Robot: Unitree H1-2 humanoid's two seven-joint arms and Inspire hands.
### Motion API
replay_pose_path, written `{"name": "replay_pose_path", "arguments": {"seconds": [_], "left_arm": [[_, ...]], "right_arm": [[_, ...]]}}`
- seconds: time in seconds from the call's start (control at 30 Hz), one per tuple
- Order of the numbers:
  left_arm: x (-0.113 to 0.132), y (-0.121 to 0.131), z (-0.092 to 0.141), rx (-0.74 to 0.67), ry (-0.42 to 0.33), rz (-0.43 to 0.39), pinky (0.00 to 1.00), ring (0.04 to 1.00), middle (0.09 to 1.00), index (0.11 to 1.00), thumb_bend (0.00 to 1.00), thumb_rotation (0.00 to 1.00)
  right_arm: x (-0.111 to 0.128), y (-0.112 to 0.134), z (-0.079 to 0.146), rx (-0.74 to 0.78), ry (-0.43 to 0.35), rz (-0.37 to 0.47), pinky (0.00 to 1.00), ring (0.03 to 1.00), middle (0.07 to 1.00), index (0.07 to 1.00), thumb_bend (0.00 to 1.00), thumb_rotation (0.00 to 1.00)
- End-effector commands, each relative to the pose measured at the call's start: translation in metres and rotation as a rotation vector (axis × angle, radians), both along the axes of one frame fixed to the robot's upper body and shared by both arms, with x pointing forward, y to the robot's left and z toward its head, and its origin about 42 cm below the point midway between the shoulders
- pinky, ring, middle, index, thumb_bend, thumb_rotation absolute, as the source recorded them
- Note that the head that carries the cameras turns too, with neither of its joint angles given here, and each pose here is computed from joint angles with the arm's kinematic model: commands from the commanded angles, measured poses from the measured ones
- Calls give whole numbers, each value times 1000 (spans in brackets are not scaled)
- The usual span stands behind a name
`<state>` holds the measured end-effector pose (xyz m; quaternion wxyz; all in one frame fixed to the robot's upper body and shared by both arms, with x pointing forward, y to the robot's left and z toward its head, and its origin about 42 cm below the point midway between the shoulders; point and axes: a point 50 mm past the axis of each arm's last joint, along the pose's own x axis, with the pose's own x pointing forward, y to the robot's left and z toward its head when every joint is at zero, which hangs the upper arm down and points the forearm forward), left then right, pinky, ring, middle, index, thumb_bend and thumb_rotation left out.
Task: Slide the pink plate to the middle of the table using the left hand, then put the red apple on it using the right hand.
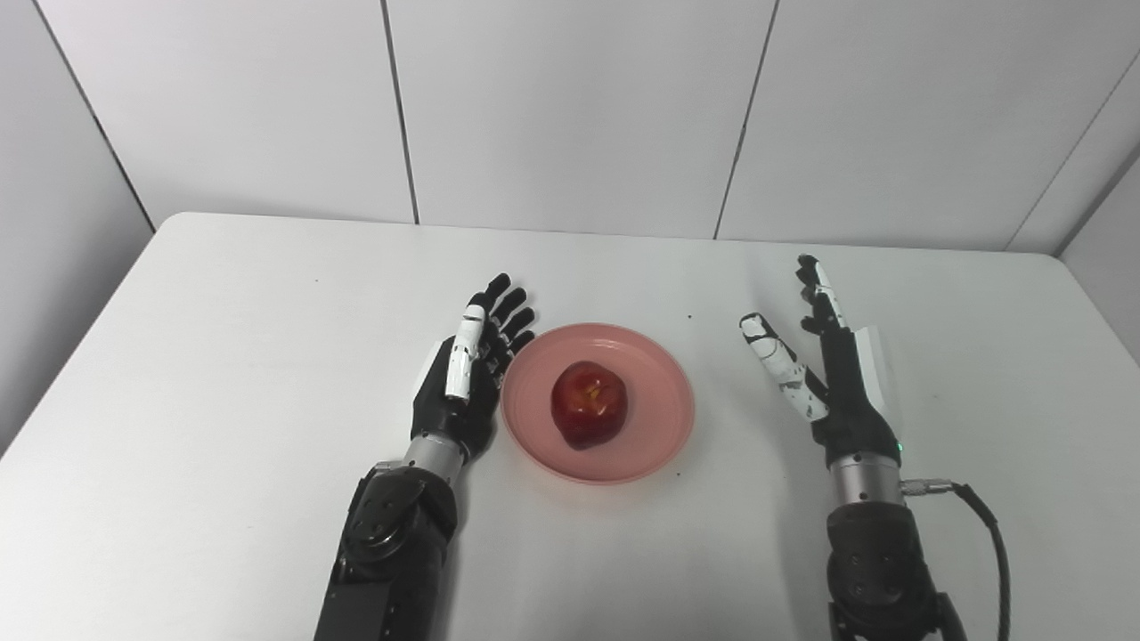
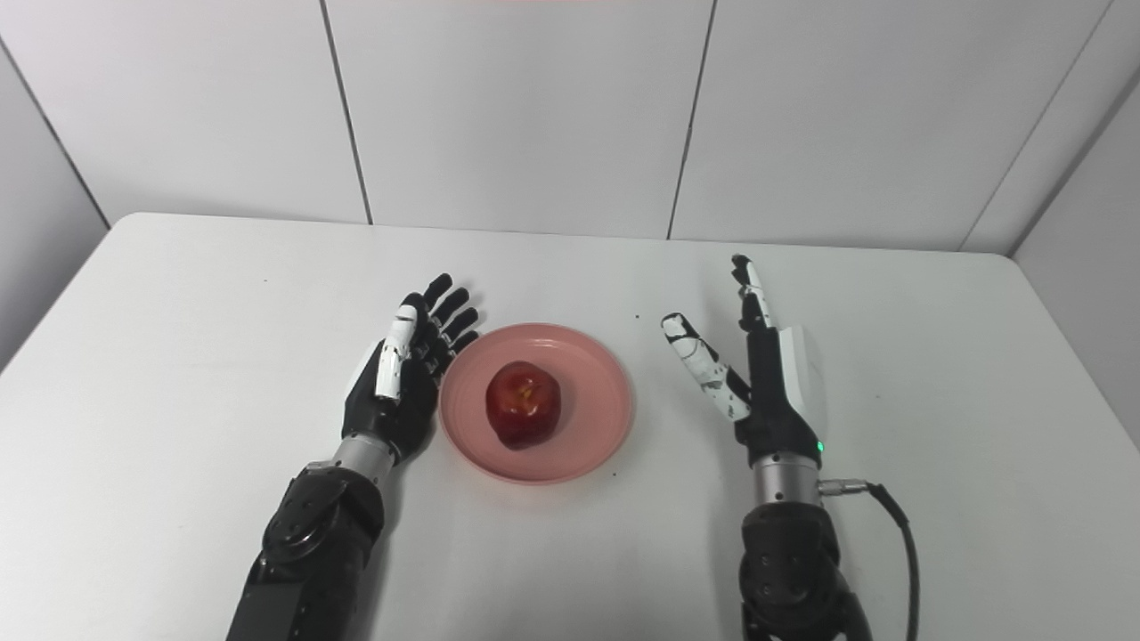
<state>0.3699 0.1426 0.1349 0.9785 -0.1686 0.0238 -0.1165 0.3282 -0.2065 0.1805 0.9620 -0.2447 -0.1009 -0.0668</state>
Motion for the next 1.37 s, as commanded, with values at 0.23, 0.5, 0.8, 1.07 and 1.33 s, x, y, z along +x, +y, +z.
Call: {"name": "replay_pose_path", "arguments": {"seconds": [0.23, 0.5, 0.8, 1.07, 1.33], "left_arm": [[-6, 7, -5, 20, 9, 0, 949, 948, 959, 943, 395, 1000], [-9, 10, -6, 25, 6, -1, 948, 952, 963, 947, 392, 1000], [-9, 10, -8, 27, 8, 5, 947, 951, 962, 948, 395, 1000], [-11, 9, -7, 16, 14, 2, 953, 955, 965, 949, 389, 1000], [-10, 8, -7, 23, 14, 3, 955, 954, 964, 948, 387, 1000]], "right_arm": [[6, 9, -18, 305, -14, 53, 879, 922, 936, 931, 479, 1000], [9, 10, -24, 347, 3, 71, 893, 927, 936, 931, 303, 1000], [9, 11, -24, 365, -3, 80, 903, 924, 930, 935, 258, 1000], [9, 11, -22, 359, -3, 83, 900, 928, 932, 931, 260, 1000], [10, 11, -23, 367, 5, 80, 907, 927, 930, 932, 246, 990]]}}
